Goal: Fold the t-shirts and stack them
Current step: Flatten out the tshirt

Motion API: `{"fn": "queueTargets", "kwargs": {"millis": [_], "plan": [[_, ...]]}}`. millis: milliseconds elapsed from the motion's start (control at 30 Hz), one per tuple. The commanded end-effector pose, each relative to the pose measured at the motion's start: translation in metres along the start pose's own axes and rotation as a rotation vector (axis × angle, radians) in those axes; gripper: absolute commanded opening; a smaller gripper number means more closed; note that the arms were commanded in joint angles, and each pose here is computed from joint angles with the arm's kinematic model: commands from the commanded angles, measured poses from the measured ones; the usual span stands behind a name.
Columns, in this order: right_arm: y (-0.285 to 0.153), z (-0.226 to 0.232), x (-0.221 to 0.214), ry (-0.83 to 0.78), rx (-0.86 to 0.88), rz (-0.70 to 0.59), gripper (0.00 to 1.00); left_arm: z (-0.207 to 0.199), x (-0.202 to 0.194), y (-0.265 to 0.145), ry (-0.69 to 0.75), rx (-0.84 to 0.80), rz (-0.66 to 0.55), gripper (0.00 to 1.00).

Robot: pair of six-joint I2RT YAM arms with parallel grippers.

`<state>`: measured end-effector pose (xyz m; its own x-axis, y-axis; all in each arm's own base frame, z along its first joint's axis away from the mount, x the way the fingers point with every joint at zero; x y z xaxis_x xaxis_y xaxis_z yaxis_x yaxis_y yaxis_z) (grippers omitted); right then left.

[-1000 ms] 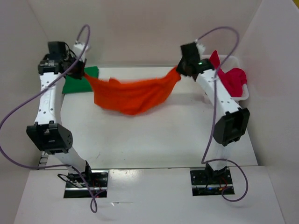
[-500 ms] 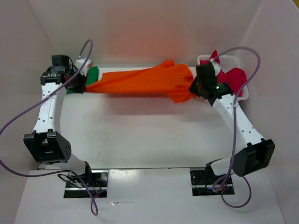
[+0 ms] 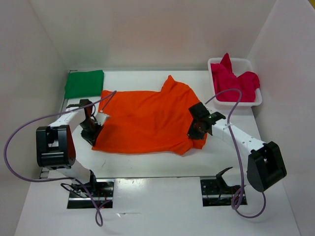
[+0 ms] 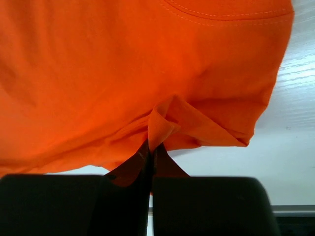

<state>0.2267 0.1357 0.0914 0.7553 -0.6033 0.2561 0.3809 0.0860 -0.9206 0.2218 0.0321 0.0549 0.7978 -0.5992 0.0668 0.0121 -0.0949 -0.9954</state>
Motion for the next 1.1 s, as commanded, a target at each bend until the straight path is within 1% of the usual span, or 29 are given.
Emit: {"fn": "queueTargets", "kwargs": {"millis": [0, 33, 67, 100, 233, 267, 333, 400, 467, 500, 533, 567, 600, 633, 667, 700, 733, 767, 800, 833, 867, 900, 933, 967, 1000, 1033, 1067], "plan": [[-0.006, 0.017, 0.002, 0.023, 0.079, -0.020, 0.00, 0.006, -0.004, -0.006, 0.039, 0.048, 0.002, 0.22], [-0.006, 0.017, 0.002, 0.033, 0.079, -0.019, 0.00, 0.005, -0.007, -0.006, 0.038, 0.046, 0.019, 0.25], [-0.006, 0.018, 0.000, 0.024, 0.081, -0.016, 0.00, 0.005, -0.011, -0.009, 0.038, 0.042, 0.023, 0.35], [-0.006, 0.016, -0.001, 0.023, 0.072, -0.012, 0.00, 0.008, -0.013, -0.012, 0.030, 0.044, 0.021, 0.40], [-0.012, 0.011, -0.003, 0.022, 0.062, -0.007, 0.00, 0.019, -0.018, -0.026, -0.005, 0.055, 0.024, 0.57], [-0.012, 0.011, -0.003, 0.033, 0.062, -0.006, 0.00, 0.019, -0.018, -0.030, -0.014, 0.045, 0.017, 0.58], [-0.014, 0.004, -0.012, 0.029, 0.038, 0.022, 0.00, 0.037, -0.008, -0.047, -0.022, 0.100, -0.031, 0.60], [-0.015, 0.003, -0.025, 0.029, 0.032, 0.041, 0.00, 0.060, 0.010, -0.067, -0.050, 0.192, -0.123, 0.66], [-0.013, -0.004, -0.029, 0.027, 0.008, 0.045, 0.00, 0.097, 0.049, -0.093, -0.090, 0.315, -0.267, 0.69], [-0.011, -0.009, -0.033, 0.030, -0.014, 0.048, 0.00, 0.107, 0.066, -0.100, -0.094, 0.337, -0.316, 0.69], [-0.011, -0.009, -0.033, 0.043, -0.015, 0.048, 0.00, 0.117, 0.085, -0.094, -0.118, 0.333, -0.346, 0.69], [-0.014, -0.014, -0.035, 0.042, -0.030, 0.054, 0.00, 0.129, 0.106, -0.108, -0.112, 0.364, -0.390, 0.69], [-0.014, -0.016, -0.034, 0.055, -0.046, 0.048, 0.00, 0.132, 0.118, -0.107, -0.107, 0.360, -0.396, 0.69], [-0.017, -0.017, -0.035, 0.056, -0.044, 0.039, 0.00, 0.134, 0.132, -0.089, -0.100, 0.325, -0.372, 0.69], [-0.020, -0.022, -0.035, 0.075, -0.060, 0.033, 0.00, 0.136, 0.140, -0.085, -0.112, 0.316, -0.374, 0.69], [-0.023, -0.026, -0.034, 0.088, -0.061, 0.019, 0.00, 0.142, 0.147, -0.087, -0.111, 0.324, -0.383, 0.69], [-0.026, -0.025, -0.036, 0.081, -0.057, 0.006, 0.00, 0.140, 0.150, -0.071, -0.120, 0.295, -0.359, 0.69], [-0.027, -0.024, -0.036, 0.106, -0.048, 0.003, 0.00, 0.139, 0.152, -0.071, -0.117, 0.284, -0.367, 0.69], [-0.028, -0.026, -0.039, 0.095, -0.059, 0.010, 0.02, 0.133, 0.154, -0.070, -0.107, 0.268, -0.365, 0.69], [-0.026, -0.030, -0.041, 0.103, -0.070, 0.013, 0.20, 0.125, 0.143, -0.062, -0.095, 0.246, -0.334, 0.69], [-0.026, -0.029, -0.043, 0.104, -0.067, 0.025, 0.28, 0.118, 0.135, -0.059, -0.085, 0.234, -0.316, 0.69], [-0.021, -0.034, -0.046, 0.099, -0.098, 0.035, 0.34, 0.113, 0.127, -0.070, -0.057, 0.261, -0.319, 0.69], [-0.020, -0.033, -0.051, 0.087, -0.101, 0.054, 0.52, 0.108, 0.118, -0.069, -0.043, 0.270, -0.299, 0.69], [-0.019, -0.033, -0.054, 0.098, -0.105, 0.072, 0.61, 0.094, 0.096, -0.054, -0.037, 0.241, -0.233, 0.70], [-0.018, -0.035, -0.057, 0.098, -0.111, 0.085, 0.66, 0.090, 0.082, -0.060, -0.013, 0.274, -0.205, 0.71], [-0.019, -0.038, -0.059, 0.100, -0.124, 0.091, 0.70, 0.080, 0.067, -0.056, -0.003, 0.254, -0.159, 0.71], [-0.020, -0.039, -0.060, 0.109, -0.135, 0.093, 0.76, 0.072, 0.055, -0.052, 0.004, 0.241, -0.123, 0.72]]}}
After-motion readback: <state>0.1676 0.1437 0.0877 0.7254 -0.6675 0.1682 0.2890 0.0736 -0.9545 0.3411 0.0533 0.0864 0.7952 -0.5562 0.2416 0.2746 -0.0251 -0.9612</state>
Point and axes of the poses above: each gripper's point midway between its finger pads, its own y axis out along the fingers, its own z axis along the line the jaws close on, x = y × z, the point moved 2 cm from there along -y, back along the fingers, and after that the axes turned 12 degrees about y, right-handed, at the moved point
